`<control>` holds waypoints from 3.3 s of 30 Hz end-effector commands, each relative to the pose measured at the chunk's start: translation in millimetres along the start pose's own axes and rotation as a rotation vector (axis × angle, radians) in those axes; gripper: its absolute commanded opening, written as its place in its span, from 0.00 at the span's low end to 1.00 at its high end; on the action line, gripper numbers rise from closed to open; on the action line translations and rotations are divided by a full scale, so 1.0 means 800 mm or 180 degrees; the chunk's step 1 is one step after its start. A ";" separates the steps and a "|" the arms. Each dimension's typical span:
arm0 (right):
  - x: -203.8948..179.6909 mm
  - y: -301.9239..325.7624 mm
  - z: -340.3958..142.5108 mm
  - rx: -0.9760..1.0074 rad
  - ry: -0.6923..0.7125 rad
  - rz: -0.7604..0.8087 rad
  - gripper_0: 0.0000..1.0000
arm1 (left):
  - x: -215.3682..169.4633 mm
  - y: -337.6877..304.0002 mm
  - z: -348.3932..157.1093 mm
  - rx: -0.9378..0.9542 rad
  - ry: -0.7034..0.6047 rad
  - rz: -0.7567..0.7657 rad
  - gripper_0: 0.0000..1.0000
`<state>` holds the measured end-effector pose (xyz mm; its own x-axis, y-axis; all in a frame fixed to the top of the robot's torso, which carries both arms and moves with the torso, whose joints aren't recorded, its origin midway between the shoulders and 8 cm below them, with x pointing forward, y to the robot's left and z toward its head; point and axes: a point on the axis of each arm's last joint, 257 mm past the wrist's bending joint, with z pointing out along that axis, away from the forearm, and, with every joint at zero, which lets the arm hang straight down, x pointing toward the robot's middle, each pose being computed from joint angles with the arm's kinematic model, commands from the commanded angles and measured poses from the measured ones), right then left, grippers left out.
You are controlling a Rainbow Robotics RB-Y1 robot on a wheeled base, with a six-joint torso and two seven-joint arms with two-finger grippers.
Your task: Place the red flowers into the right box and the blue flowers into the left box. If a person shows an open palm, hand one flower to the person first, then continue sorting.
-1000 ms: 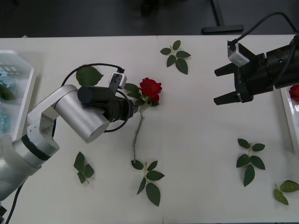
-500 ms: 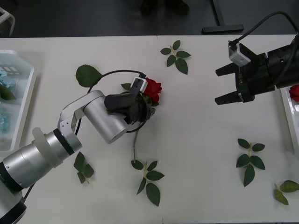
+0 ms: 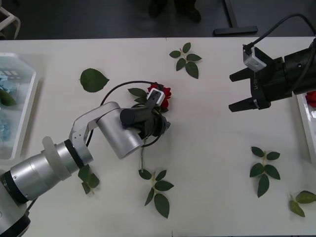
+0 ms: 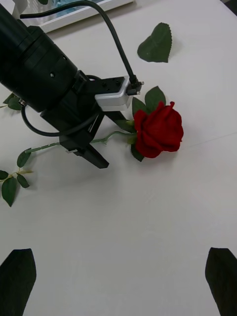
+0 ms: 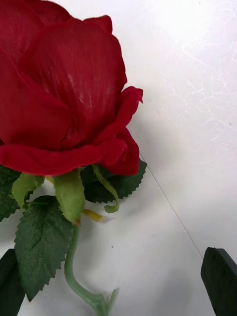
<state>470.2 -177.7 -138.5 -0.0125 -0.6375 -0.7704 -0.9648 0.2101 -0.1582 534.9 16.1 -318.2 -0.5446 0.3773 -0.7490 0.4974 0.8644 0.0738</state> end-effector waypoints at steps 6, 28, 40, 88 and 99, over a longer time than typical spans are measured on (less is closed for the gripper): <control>0.014 0.002 -0.015 0.0019 0.0141 -0.0042 1.00 | -0.035 -0.021 0.001 0.0079 -0.0129 0.0167 0.73; 0.018 0.001 -0.017 0.0023 0.0172 -0.0039 1.00 | -0.035 -0.017 0.001 0.0107 -0.0153 0.0132 0.00; 0.034 0.001 -0.021 -0.0008 0.0243 0.0044 1.00 | -0.160 -0.066 -0.059 0.0834 -0.1293 -0.0109 0.00; -0.077 0.102 0.080 -0.1121 -0.0993 0.1129 0.06 | -0.313 -0.176 -0.293 0.2095 -0.3101 -0.0802 0.00; -0.074 0.103 0.082 -0.1129 -0.0937 0.1244 0.00 | -0.313 -0.173 -0.293 0.2081 -0.3098 -0.0790 0.00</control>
<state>410.7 -83.9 -149.1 -0.3477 -0.3303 -0.8775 -0.9372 0.0968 0.3350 459.4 -114.7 -10.3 -0.0767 -0.3754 -0.9237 0.8344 0.4830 -0.2655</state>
